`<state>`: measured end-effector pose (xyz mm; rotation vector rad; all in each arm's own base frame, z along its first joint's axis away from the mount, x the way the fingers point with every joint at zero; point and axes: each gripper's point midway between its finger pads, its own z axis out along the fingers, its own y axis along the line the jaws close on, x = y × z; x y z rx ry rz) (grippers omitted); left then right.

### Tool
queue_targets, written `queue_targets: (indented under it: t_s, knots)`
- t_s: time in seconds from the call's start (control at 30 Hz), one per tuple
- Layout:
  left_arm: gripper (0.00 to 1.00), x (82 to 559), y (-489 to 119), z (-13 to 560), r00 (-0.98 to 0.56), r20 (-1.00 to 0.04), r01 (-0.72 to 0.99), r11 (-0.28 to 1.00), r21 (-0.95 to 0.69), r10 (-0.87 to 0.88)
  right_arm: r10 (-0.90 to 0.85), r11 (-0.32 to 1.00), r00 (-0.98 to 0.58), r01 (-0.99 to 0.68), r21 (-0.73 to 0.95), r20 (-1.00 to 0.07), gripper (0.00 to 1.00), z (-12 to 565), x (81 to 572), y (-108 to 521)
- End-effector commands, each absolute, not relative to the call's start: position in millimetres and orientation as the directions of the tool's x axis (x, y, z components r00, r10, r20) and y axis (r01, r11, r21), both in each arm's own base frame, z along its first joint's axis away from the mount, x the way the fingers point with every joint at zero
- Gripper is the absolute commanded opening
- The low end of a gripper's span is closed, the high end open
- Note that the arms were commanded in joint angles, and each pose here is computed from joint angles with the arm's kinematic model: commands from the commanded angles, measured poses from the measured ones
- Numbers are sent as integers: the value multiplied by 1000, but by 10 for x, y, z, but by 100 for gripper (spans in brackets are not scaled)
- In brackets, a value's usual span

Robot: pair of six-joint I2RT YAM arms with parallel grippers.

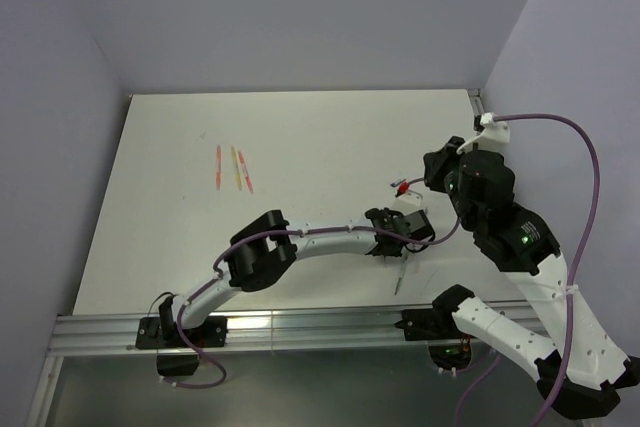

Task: Insert the pens into the pen caps
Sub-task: Pick up the pen from the center of the board.

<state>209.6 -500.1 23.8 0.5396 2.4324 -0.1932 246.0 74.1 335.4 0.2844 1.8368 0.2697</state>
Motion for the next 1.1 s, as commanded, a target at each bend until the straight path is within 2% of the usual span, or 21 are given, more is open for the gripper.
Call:
queue_targets:
  t_s: [0.0, 0.13, 0.17, 0.27, 0.5, 0.57, 0.63, 0.67, 0.73, 0.77, 0.9, 1.07]
  knots:
    - [31, 1948, -4886, 60, -721, -568, 447, 893, 58, 398, 323, 946, -257, 62, 318, -911, 0, 3367, 2466, 719]
    - [23, 1916, -4848, 24, -729, -554, 454, 890, 48, 402, 322, 947, -258, 69, 315, -911, 0, 3367, 2480, 716]
    - [15, 1920, -4844, 74, -731, -557, 453, 891, 36, 395, 321, 947, -258, 72, 314, -911, 0, 3367, 2482, 711]
    - [0, 1978, -4767, 208, -737, -569, 444, 896, 3, 366, 320, 947, -261, 82, 309, -911, 0, 3369, 2505, 713]
    - [0, 2119, -4491, 870, -710, -649, 434, 896, -97, 274, 313, 949, -266, 121, 290, -912, 0, 3387, 2681, 754]
    - [0, 2177, -4477, 1297, -701, -687, 446, 869, -216, 189, 310, 950, -274, 111, 290, -910, 0, 3385, 2776, 835]
    - [0, 2296, -4345, 1452, -703, -700, 436, 853, -288, 123, 314, 949, -265, 115, 293, -912, 0, 3462, 2849, 863]
    - [0, 2283, -4293, 1794, -690, -720, 456, 815, -358, 70, 310, 950, -275, 116, 289, -910, 0, 3453, 2923, 914]
    - [0, 2384, -4113, 1934, -684, -729, 455, 790, -411, 14, 324, 946, -266, 94, 310, -908, 0, 3580, 3010, 991]
    - [0, 2348, -4117, 2284, -667, -743, 496, 720, -486, -42, 325, 945, -277, 85, 314, -904, 0, 3571, 3104, 1067]
    - [0, 2532, -3900, 2745, -640, -751, 535, 610, -585, -159, 365, 924, -284, -9, 383, -886, 0, 3819, 3336, 1319]
    - [0, 2637, -3973, 3053, -630, -745, 590, 490, -641, -217, 420, 855, -313, -178, 487, -852, 0, 4134, 3603, 1679]
